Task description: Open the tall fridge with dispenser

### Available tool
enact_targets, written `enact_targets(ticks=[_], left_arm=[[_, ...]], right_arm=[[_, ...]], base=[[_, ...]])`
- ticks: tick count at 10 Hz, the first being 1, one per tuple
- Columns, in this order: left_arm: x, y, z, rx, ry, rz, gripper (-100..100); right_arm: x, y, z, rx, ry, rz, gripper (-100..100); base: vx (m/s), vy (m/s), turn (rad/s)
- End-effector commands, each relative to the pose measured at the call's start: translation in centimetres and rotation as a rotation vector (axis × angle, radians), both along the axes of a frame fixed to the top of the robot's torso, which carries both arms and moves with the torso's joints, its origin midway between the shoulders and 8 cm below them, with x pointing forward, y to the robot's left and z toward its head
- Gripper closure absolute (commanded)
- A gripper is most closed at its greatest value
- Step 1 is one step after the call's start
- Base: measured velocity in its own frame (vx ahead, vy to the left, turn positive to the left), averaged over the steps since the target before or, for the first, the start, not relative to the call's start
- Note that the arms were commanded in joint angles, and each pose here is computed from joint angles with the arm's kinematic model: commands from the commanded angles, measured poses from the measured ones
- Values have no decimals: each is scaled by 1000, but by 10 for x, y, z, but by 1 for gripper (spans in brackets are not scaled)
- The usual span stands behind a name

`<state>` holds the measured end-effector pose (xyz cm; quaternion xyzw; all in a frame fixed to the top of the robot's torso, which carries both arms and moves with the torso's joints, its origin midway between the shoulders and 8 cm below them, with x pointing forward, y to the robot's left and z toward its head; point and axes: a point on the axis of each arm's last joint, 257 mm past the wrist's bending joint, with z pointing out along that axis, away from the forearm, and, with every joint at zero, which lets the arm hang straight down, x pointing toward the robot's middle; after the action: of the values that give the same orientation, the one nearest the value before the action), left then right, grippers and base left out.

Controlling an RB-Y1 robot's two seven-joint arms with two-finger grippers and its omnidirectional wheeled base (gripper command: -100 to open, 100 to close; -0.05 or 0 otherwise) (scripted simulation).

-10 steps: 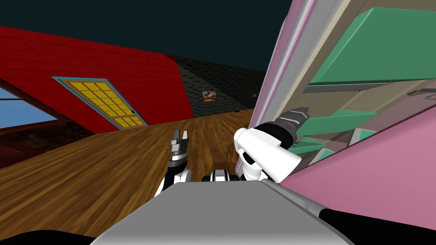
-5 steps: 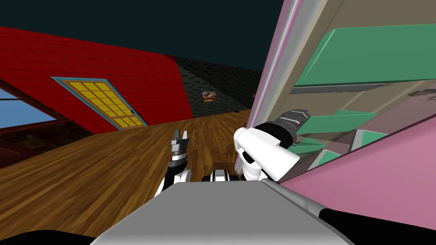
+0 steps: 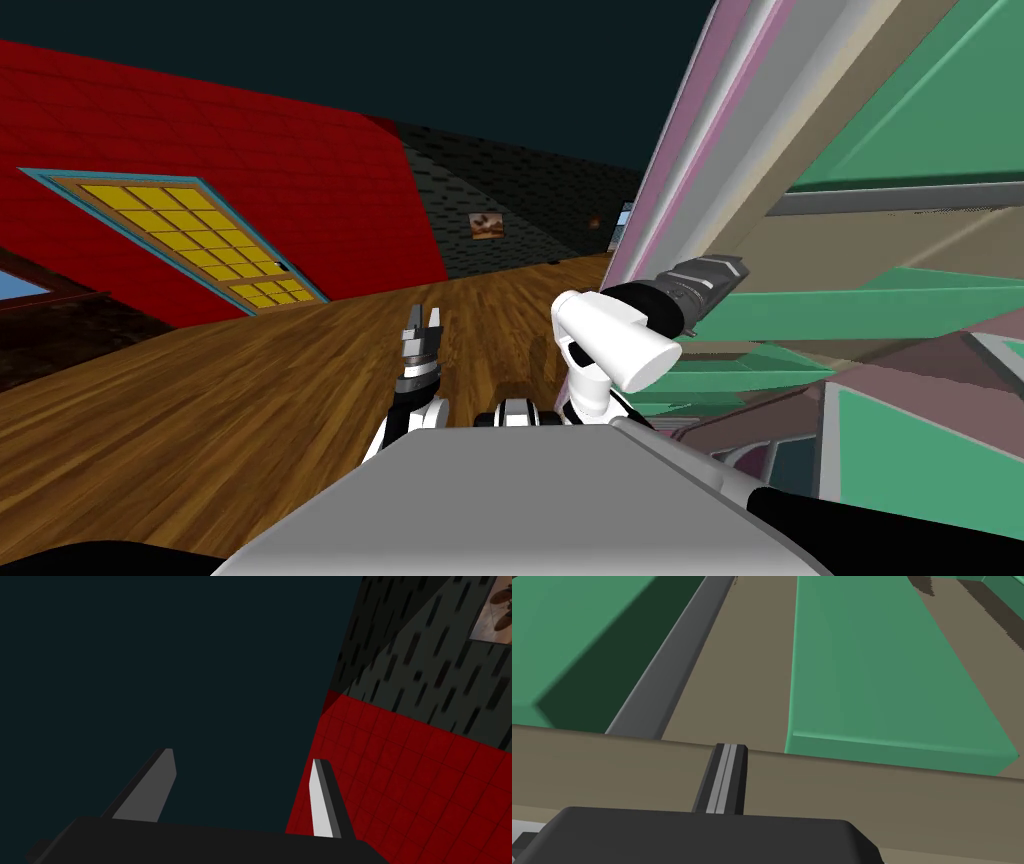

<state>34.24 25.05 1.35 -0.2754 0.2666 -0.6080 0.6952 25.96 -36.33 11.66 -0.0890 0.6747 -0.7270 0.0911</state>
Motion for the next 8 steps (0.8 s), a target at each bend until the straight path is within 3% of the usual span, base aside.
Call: enact_targets(ticks=[1,3,4,5,6,8], left_arm=[[0,0,0,0,0,0,0],[0,0,0,0,0,0,0],[0,0,0,0,0,0,0],[0,0,0,0,0,0,0],[0,0,0,0,0,0,0],[0,0,0,0,-1,0,0]], right_arm=[[-6,-7,2,0,-1,-68,100],[-11,-13,4,0,0,-119,100],[-9,-11,3,1,0,-103,100],[-14,-15,27,-78,-26,-137,-100],[-14,-15,28,-81,-27,-138,-100],[-22,-17,63,-183,-64,-196,-100]], base=[[285,58,-49],[283,48,-57],[142,19,-10],[39,2,24],[17,-5,9],[-1,-13,25]])
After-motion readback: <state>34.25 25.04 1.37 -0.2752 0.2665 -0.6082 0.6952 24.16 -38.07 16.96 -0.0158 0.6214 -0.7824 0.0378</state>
